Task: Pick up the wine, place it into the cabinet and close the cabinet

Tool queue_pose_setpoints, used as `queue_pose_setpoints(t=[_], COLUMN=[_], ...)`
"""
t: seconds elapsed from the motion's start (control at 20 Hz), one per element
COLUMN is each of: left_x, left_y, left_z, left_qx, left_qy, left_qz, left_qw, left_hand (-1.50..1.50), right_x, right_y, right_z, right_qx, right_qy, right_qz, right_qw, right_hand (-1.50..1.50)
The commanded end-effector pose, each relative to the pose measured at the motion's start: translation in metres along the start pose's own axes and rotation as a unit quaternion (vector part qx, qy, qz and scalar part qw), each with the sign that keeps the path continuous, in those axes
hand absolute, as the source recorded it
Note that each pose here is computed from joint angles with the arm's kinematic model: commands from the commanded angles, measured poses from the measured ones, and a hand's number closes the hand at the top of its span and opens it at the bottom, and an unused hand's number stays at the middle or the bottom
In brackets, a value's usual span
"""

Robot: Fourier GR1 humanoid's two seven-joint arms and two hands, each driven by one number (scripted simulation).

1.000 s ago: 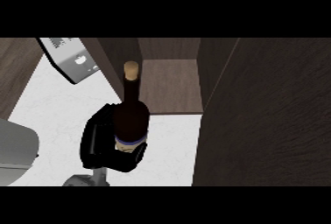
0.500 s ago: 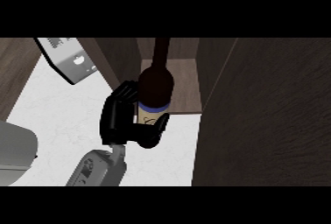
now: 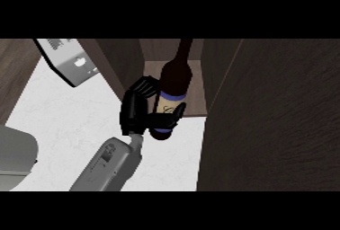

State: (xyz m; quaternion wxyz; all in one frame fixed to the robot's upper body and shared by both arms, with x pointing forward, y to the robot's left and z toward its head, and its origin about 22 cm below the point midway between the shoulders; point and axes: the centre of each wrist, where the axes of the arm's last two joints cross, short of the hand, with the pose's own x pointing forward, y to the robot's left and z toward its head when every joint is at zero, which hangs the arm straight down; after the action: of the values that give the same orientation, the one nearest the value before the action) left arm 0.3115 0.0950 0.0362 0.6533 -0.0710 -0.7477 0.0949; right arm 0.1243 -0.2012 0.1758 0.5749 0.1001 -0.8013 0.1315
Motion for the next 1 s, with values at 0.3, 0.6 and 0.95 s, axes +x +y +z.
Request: queue_pose_setpoints(t=[0.3,0.6,0.95], left_x=[-0.050,-0.058,-0.062], left_y=[0.013,-0.008,0.000], left_z=[0.005,-0.006,-0.018], left_qx=[0.010,0.032,0.050], left_qy=[0.023,0.019,0.039], left_qz=[-0.022,-0.012,0.017], left_qw=[0.9994,0.9992,0.9978], left_hand=[1.50,1.50,1.50], right_x=[0.036,0.030,0.042], right_y=[-0.001,-0.006,-0.004], right_z=[0.035,0.016,0.036], right_qx=[0.015,0.023,0.029], right_qy=[-0.033,-0.039,-0.027], right_qz=[-0.034,-0.030,-0.027], right_qw=[0.999,0.999,0.999], right_hand=[-1.50,-1.50,-1.50])
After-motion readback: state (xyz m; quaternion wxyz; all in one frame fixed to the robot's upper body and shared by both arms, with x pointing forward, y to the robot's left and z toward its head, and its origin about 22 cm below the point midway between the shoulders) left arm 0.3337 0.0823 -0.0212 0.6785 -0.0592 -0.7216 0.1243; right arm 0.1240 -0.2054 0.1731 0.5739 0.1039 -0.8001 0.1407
